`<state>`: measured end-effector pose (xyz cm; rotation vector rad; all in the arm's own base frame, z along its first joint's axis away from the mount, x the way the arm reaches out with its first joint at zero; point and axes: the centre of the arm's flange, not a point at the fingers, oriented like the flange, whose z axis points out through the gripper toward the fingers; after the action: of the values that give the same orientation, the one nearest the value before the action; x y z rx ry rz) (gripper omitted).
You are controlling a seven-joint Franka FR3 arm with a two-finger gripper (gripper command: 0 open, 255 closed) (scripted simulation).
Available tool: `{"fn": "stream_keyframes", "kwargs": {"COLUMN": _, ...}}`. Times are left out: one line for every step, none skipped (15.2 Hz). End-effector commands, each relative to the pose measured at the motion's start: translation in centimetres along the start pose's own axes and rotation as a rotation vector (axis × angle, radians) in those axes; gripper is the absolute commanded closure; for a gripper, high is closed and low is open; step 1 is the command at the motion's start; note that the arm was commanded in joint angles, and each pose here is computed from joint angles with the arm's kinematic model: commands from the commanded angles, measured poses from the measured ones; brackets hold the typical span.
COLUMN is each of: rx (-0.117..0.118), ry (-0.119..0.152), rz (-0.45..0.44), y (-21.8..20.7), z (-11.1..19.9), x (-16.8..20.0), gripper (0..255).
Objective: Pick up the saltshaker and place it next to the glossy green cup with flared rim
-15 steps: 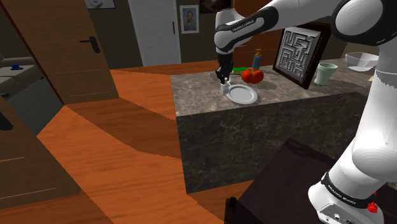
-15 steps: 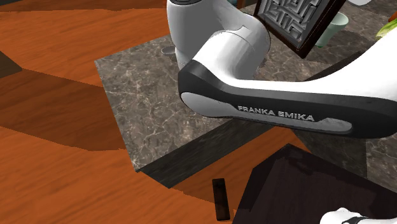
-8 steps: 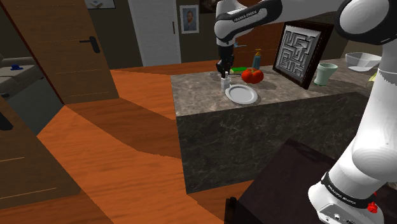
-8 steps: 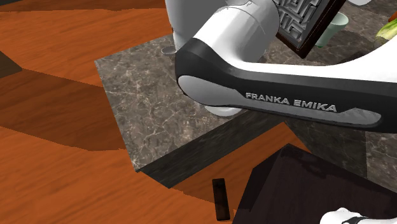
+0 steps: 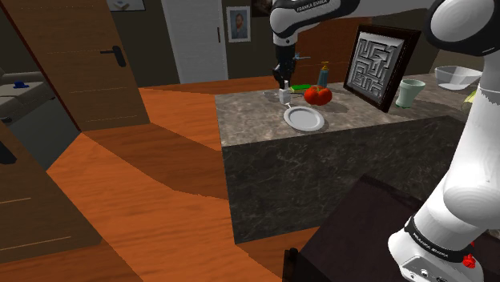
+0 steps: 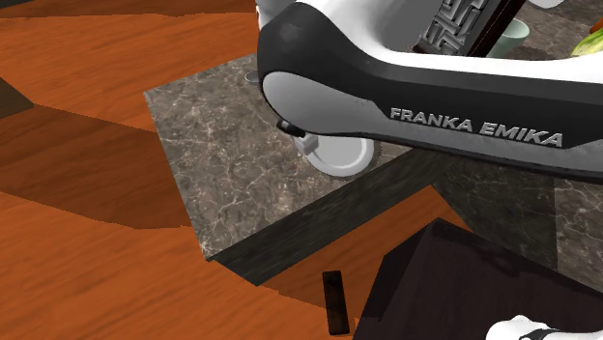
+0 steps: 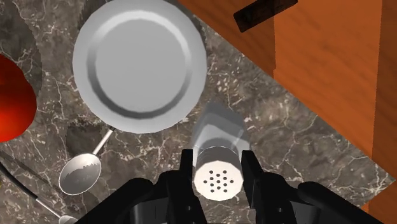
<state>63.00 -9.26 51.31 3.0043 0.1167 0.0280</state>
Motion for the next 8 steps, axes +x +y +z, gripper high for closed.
{"fn": "stream_keyframes", "kwargs": {"rx": 0.000, "ry": 0.000, "rz": 0.000, "y": 0.1, "z": -1.0, "x": 0.1, "gripper": 255}}
{"fn": "stream_keyframes", "kwargs": {"rx": 0.000, "ry": 0.000, "rz": 0.000, "y": 0.2, "z": -1.6, "x": 0.1, "gripper": 255}}
{"fn": "stream_keyframes", "kwargs": {"rx": 0.000, "ry": 0.000, "rz": 0.000, "y": 0.3, "z": -2.1, "x": 0.1, "gripper": 255}}
{"fn": "stream_keyframes", "kwargs": {"rx": 0.000, "ry": 0.000, "rz": 0.000, "y": 0.4, "z": -2.6, "x": 0.1, "gripper": 255}}
{"fn": "stream_keyframes", "kwargs": {"rx": 0.000, "ry": 0.000, "rz": 0.000, "y": 0.4, "z": -3.1, "x": 0.1, "gripper": 255}}
{"fn": "stream_keyframes", "kwargs": {"rx": 0.000, "ry": 0.000, "rz": 0.000, "y": 0.5, "z": -3.6, "x": 0.1, "gripper": 255}}
{"fn": "stream_keyframes", "kwargs": {"rx": 0.000, "ry": 0.000, "rz": 0.000, "y": 0.6, "z": -4.2, "x": 0.1, "gripper": 255}}
{"fn": "stream_keyframes", "kwargs": {"rx": 0.000, "ry": 0.000, "rz": 0.000, "y": 0.6, "z": -4.7, "x": 0.1, "gripper": 255}}
